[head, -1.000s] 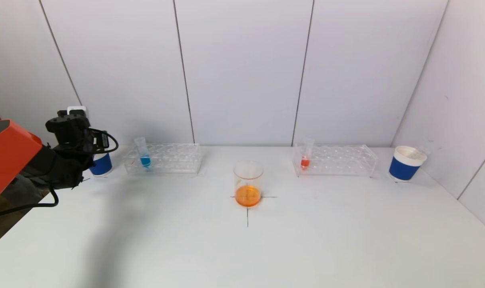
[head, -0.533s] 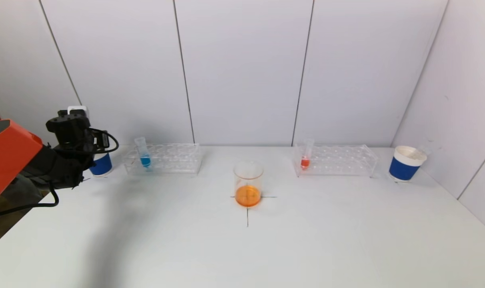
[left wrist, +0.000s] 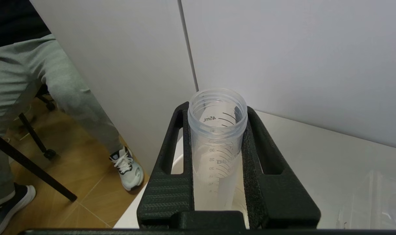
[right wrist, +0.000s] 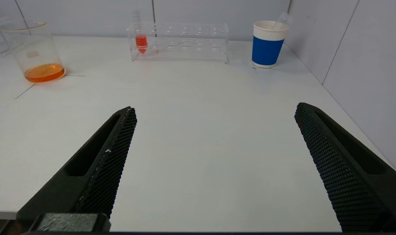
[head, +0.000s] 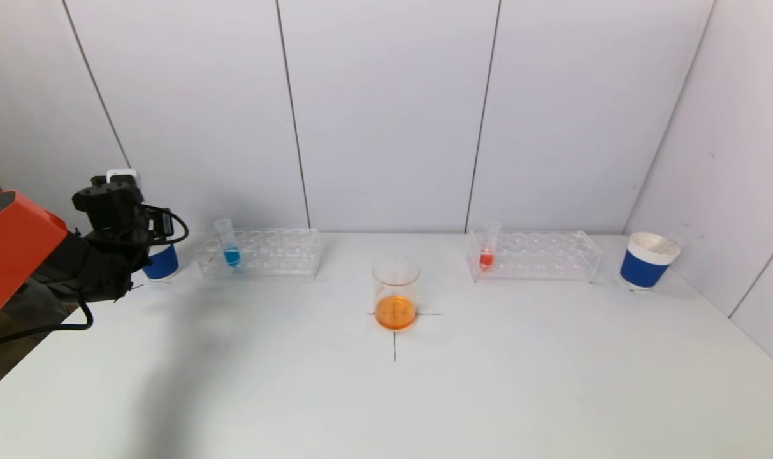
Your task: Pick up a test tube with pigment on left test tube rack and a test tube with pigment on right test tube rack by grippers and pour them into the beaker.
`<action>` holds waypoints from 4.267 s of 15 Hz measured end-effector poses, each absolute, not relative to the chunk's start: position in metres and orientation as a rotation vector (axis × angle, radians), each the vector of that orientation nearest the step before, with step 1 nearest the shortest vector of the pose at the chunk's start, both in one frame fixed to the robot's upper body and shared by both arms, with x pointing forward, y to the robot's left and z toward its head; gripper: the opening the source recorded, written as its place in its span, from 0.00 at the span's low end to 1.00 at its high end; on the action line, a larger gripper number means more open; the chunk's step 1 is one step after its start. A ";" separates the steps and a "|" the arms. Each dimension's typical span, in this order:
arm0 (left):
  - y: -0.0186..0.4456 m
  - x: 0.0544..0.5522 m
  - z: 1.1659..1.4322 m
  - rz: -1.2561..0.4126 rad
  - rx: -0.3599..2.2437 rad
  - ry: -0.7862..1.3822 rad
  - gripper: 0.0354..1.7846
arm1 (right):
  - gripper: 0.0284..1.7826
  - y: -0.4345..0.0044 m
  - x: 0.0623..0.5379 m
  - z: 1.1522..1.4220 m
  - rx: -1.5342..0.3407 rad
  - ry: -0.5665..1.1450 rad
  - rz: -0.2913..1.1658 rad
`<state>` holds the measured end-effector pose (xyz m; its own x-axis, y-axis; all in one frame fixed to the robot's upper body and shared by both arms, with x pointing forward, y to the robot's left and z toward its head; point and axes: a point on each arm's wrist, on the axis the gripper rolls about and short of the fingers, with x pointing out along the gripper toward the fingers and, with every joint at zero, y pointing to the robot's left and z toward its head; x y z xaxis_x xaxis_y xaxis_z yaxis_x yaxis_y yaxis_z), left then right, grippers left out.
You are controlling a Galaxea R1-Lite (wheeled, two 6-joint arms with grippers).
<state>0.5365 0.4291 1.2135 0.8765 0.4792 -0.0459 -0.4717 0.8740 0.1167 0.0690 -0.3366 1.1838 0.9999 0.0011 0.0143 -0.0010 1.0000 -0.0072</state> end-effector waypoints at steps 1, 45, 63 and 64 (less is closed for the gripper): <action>0.429 0.536 1.214 0.497 0.102 0.073 0.24 | 0.99 -0.337 0.069 1.184 -0.007 -0.015 0.001; 0.342 0.118 1.265 0.415 0.234 -0.083 0.99 | 0.99 -0.337 0.069 1.184 -0.007 -0.015 0.001; 0.333 0.069 1.183 -0.030 0.064 -0.005 0.99 | 0.99 -0.337 0.069 1.184 -0.008 -0.014 0.001; 0.333 0.069 1.183 -0.026 0.052 -0.005 0.99 | 0.99 -0.337 0.069 1.184 -0.007 -0.014 0.001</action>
<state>0.0689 0.3333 1.1827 0.9996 -0.0264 0.0045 0.0261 0.9983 0.0515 0.0690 -0.3366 1.1838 0.9999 0.0011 0.0143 -0.0010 1.0000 -0.0072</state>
